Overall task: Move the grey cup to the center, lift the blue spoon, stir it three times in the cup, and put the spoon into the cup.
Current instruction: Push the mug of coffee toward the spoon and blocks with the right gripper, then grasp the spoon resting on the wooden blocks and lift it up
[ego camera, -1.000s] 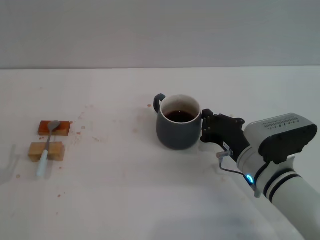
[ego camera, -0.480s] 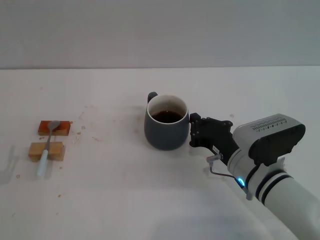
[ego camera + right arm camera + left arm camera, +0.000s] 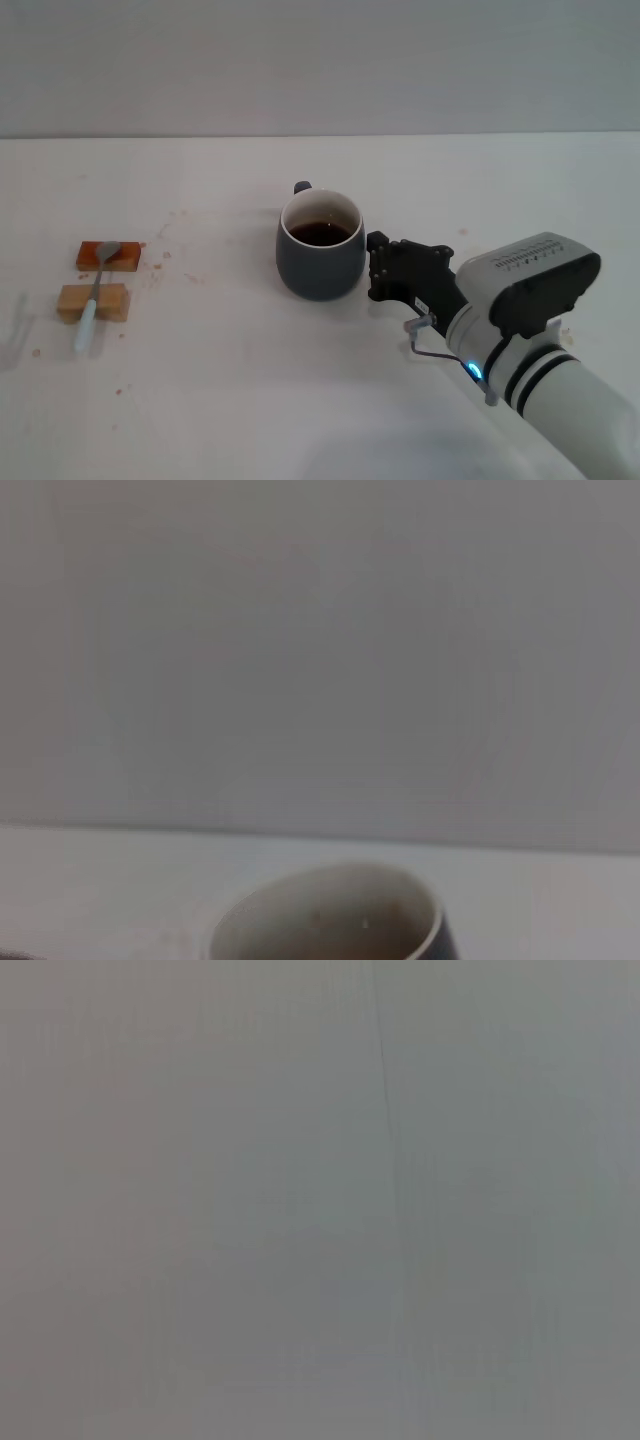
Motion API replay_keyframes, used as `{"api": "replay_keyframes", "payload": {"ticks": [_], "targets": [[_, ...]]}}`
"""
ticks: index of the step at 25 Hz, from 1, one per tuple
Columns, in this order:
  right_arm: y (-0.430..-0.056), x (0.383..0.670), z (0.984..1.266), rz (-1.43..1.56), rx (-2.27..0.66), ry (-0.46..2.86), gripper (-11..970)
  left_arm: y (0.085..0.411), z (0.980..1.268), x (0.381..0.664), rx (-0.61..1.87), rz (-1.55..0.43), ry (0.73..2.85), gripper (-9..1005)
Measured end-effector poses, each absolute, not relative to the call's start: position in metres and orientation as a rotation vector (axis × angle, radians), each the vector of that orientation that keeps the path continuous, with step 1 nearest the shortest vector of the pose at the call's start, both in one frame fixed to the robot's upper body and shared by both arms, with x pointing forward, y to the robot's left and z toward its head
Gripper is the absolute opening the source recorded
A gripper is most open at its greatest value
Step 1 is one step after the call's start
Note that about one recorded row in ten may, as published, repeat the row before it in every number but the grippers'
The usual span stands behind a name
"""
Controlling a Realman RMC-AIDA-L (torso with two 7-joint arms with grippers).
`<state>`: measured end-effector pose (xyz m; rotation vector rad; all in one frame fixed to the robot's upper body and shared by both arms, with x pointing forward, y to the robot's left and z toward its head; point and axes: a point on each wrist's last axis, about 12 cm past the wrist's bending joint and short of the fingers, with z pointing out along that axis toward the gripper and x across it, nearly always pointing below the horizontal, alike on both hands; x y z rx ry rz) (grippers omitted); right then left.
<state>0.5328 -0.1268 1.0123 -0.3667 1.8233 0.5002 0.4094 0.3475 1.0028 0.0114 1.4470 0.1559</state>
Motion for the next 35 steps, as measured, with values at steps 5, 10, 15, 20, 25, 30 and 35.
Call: {"api": "replay_keyframes", "payload": {"ticks": [5,10,15,20,25,30,35], "targets": [[-0.143,0.529,1.012,0.459,-0.308,1.757,-1,0.347,1.003,0.407,0.013,0.154,1.446,758],[-0.181,0.524,1.010,0.349,-0.204,1.678,-2,0.344,1.002,0.404,0.028,0.133,1.450,755],[-0.228,0.517,1.009,0.201,-0.020,1.622,-2,0.331,0.998,0.400,0.075,0.054,1.468,751],[-0.256,0.510,1.004,0.107,0.070,1.622,-2,0.316,0.995,0.395,0.121,-0.026,1.478,748],[-0.263,0.508,1.002,0.080,0.078,1.628,-2,0.307,0.992,0.387,0.135,-0.099,1.495,745],[-0.262,0.510,1.002,0.082,0.071,1.631,-2,0.304,0.986,0.385,0.116,-0.150,1.553,742],[-0.265,0.511,1.003,0.070,0.080,1.623,-2,0.301,0.978,0.390,0.138,-0.148,1.620,739]]}}
